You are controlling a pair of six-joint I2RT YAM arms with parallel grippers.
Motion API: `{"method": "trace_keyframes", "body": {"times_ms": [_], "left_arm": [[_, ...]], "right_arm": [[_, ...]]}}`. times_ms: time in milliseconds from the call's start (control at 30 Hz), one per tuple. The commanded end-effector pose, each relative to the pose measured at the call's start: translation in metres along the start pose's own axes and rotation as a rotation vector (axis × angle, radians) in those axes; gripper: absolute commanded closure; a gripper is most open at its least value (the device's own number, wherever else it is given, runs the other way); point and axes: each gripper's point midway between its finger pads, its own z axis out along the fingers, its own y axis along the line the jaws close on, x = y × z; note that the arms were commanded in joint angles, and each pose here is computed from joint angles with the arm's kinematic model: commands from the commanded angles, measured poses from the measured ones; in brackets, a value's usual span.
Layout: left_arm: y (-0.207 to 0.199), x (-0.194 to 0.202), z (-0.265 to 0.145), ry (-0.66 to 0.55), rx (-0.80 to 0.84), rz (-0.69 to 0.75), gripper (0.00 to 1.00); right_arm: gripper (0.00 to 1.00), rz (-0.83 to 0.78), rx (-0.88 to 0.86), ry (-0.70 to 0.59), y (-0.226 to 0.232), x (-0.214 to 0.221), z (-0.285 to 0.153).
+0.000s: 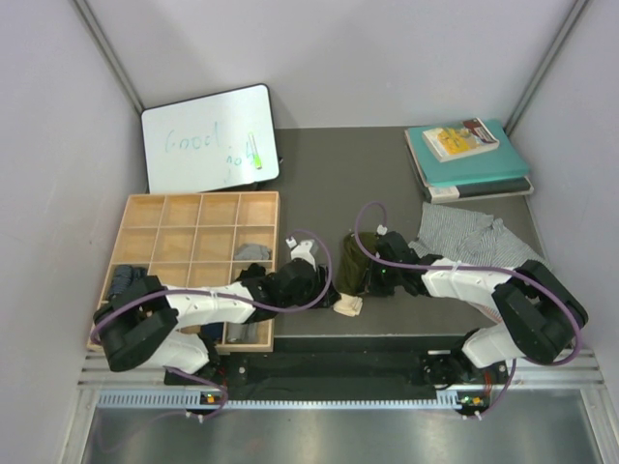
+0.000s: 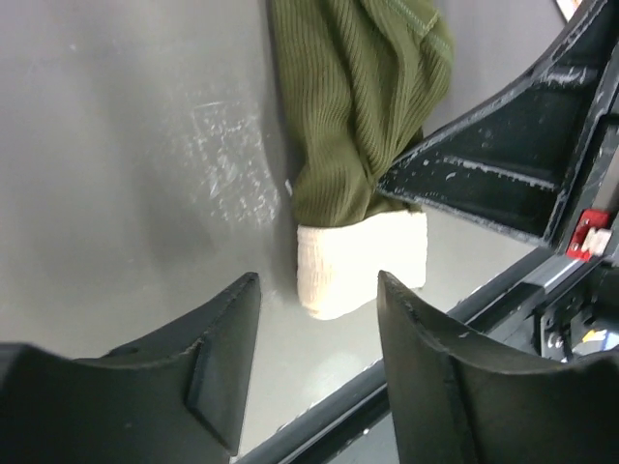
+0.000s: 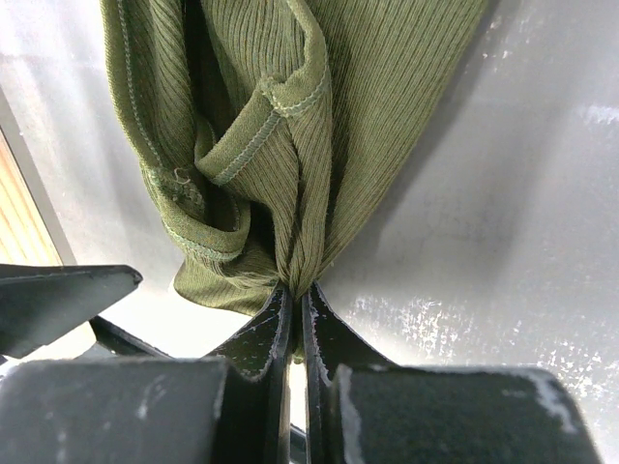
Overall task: Roll the underwear
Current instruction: Fold the underwear at the center of the board.
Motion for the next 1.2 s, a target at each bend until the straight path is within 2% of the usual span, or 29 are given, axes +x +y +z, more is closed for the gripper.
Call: {"method": "trace_keyframes", "body": {"times_ms": [0,133,300,400,433,467,500,567,600,667,700,800,1100,1167], "left_arm": [[-0.009,-0.004,0.009,-0.028,0.043,-0.044,0.46],[-0.007,0.005,0.015,0.012,0.037,-0.050,0.50],[-0.006,0.015,0.021,0.046,0.054,-0.074,0.51],[-0.011,0.016,0.027,0.043,0.085,-0.086,0.52],[-0.016,0.023,0.029,0.077,0.121,-0.090,0.53],[-0.018,0.025,0.030,0.084,0.133,-0.093,0.57],[-0.019,0.027,0.032,0.096,0.139,-0.100,0.72],[-0.016,0.035,0.037,0.132,0.124,-0.110,0.90],[-0.013,0.038,0.038,0.142,0.112,-0.113,1.00],[-0.007,0.041,0.040,0.157,0.083,-0.125,1.00],[-0.005,0.042,0.040,0.158,0.072,-0.128,1.00],[-0.003,0.043,0.040,0.163,0.059,-0.126,1.00],[-0.004,0.043,0.041,0.169,0.054,-0.120,1.00],[-0.004,0.043,0.040,0.169,0.054,-0.119,1.00]], "right_arm": [[1.00,-0.009,0.076,0.028,-0.022,0.008,0.006],[1.00,-0.009,0.073,0.029,-0.021,0.009,0.005],[1.00,-0.006,0.066,0.027,-0.020,0.009,0.006],[1.00,-0.005,0.065,0.028,-0.020,0.009,0.006],[1.00,-0.005,0.066,0.031,-0.021,0.010,0.006],[1.00,-0.009,0.060,0.032,-0.020,0.010,0.006],[1.00,-0.009,0.058,0.032,-0.019,0.010,0.005],[1.00,-0.011,0.055,0.030,-0.016,0.008,0.001],[0.98,-0.027,0.055,0.024,-0.013,0.004,-0.001],[0.88,-0.035,0.063,0.011,-0.010,-0.002,-0.011],[0.75,-0.049,0.061,0.001,-0.008,-0.005,-0.015],[0.58,-0.082,0.045,-0.057,0.004,-0.022,-0.032],[0.40,-0.171,0.040,-0.133,0.035,-0.072,-0.039],[0.39,-0.179,0.064,-0.127,0.031,-0.074,-0.032]]}}
